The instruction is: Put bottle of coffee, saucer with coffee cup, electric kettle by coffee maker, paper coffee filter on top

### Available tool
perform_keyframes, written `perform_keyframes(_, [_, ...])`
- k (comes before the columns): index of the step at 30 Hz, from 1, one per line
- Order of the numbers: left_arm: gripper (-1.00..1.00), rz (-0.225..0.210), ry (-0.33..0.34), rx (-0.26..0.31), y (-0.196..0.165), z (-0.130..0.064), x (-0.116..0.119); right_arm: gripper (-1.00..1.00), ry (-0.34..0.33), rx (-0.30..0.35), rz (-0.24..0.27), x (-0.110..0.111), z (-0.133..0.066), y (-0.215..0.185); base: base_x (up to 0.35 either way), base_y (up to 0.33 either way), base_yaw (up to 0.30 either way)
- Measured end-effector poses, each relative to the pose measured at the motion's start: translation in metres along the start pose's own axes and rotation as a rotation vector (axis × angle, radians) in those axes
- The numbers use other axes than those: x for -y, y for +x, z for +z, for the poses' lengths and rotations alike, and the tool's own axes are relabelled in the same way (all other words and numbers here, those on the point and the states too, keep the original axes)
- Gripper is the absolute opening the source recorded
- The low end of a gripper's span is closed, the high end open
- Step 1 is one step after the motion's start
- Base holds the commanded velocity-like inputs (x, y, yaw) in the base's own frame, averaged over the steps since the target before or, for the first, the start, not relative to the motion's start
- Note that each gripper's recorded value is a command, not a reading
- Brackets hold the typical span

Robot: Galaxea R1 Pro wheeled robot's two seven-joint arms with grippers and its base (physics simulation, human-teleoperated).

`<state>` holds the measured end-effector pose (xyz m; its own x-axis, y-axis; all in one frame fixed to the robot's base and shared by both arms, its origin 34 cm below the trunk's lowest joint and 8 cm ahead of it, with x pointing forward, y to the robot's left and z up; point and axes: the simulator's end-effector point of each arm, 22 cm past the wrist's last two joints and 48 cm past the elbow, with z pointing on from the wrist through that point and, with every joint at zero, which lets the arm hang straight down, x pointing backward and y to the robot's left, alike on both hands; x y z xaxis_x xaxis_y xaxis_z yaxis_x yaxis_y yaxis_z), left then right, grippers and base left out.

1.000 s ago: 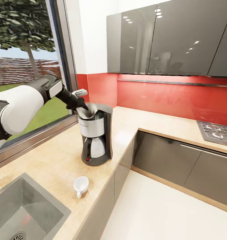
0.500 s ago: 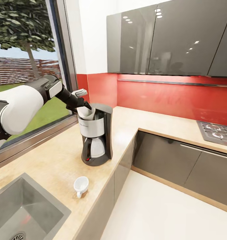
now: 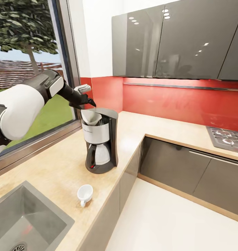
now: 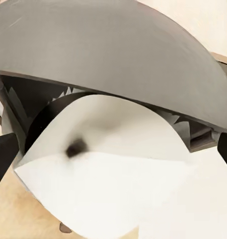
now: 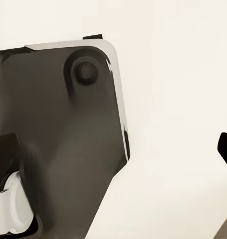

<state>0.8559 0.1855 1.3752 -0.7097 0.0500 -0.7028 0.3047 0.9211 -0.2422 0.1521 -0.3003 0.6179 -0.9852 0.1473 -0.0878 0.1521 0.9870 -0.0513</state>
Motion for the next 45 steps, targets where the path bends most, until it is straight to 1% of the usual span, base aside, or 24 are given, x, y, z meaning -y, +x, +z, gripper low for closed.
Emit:
perform_keyframes(11, [1.00,-0.001,0.001,0.005,-0.002,-0.001,0.000,1.00,0.000,0.000,0.002,-0.001,0.000,0.000,0.000,0.000,0.012])
perform_keyframes(20, [1.00,-0.004,0.001,0.011,-0.002,-0.002,-0.003,1.00,0.000,0.001,0.004,-0.001,0.000,-0.001,-0.016,-0.015,0.256])
perform_keyframes(26, [1.00,-0.010,-0.003,0.015,-0.002,-0.003,-0.009,1.00,-0.002,0.001,0.004,-0.002,0.000,-0.001,-0.210,-0.176,0.274])
perform_keyframes(32, [1.00,-0.008,-0.003,0.023,-0.005,-0.005,-0.009,1.00,-0.002,0.001,0.004,-0.002,0.000,-0.001,-0.261,-0.195,0.267])
perform_keyframes(36, [1.00,0.001,-0.006,0.036,-0.009,-0.007,-0.009,1.00,-0.001,0.003,0.004,-0.001,0.000,-0.001,-0.265,-0.195,0.069])
perform_keyframes(40, [1.00,-0.001,-0.010,0.038,-0.009,-0.008,-0.013,1.00,0.000,0.006,0.002,0.000,0.000,-0.003,-0.262,-0.188,0.010])
perform_keyframes(42, [1.00,-0.014,-0.026,0.046,-0.006,-0.009,-0.030,1.00,0.001,0.010,0.003,0.000,0.000,-0.004,-0.139,-0.089,0.002])
perform_keyframes(43, [1.00,-0.024,-0.037,0.062,-0.003,-0.010,-0.047,1.00,0.001,0.011,0.004,0.000,0.000,-0.004,-0.075,-0.048,0.001])
perform_keyframes(45, [1.00,-0.031,-0.048,0.079,-0.002,-0.010,-0.063,1.00,0.000,0.014,0.004,0.000,0.000,-0.005,-0.029,-0.019,0.000])
